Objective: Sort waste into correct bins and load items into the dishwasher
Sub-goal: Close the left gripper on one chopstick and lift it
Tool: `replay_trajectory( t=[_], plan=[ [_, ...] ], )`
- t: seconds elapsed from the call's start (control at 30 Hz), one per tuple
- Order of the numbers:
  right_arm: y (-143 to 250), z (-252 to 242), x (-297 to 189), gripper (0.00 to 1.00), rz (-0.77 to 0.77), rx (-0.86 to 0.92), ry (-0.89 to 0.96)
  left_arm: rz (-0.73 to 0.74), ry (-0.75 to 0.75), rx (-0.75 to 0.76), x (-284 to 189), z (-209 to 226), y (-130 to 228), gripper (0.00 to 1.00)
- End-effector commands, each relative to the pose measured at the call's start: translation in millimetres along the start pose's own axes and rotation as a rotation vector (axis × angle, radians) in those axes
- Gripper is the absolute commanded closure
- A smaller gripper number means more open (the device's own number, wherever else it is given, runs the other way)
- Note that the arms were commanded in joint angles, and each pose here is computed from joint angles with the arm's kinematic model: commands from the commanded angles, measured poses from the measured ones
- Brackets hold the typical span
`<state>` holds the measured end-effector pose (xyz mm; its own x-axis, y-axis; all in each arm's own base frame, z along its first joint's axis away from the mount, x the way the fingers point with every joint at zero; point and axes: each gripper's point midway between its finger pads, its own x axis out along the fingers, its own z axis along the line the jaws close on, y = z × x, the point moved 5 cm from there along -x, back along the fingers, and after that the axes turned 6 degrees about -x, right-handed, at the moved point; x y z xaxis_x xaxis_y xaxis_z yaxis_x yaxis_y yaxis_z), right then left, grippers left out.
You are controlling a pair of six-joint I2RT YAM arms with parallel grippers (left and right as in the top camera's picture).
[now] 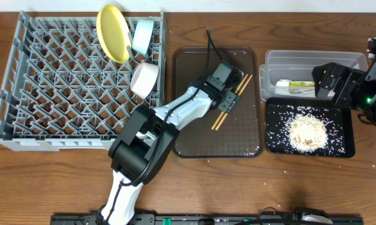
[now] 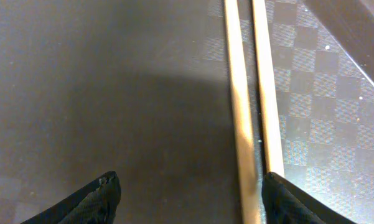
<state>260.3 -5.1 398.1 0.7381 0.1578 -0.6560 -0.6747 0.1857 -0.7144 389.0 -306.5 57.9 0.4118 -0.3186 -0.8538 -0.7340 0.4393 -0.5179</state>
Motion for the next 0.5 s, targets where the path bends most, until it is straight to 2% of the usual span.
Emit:
replay_trajectory(
  t=[0.0, 0.33, 0.37, 0.47],
  plan=[
    [-0.9, -2.5, -1.2, 0.01, -0.005, -0.006, 0.011, 0.028, 0.008, 0.025, 8.1, -4.0, 11.1, 0.26],
    [-0.9, -2.5, -1.2, 0.01, -0.005, -0.006, 0.011, 0.043, -0.012, 0.026, 19.3, -1.3, 19.7, 0.28],
    [-0.9, -2.5, -1.2, 0.01, -0.005, -0.006, 0.011, 0.045, -0.012, 0.026, 21.8, -1.2, 20.9, 0.30],
    [-0.9, -2.5, -1.2, 0.01, -0.005, -0.006, 0.011, 0.056, -0.013, 0.026, 27.1, -0.7, 24.8, 0.51]
  ],
)
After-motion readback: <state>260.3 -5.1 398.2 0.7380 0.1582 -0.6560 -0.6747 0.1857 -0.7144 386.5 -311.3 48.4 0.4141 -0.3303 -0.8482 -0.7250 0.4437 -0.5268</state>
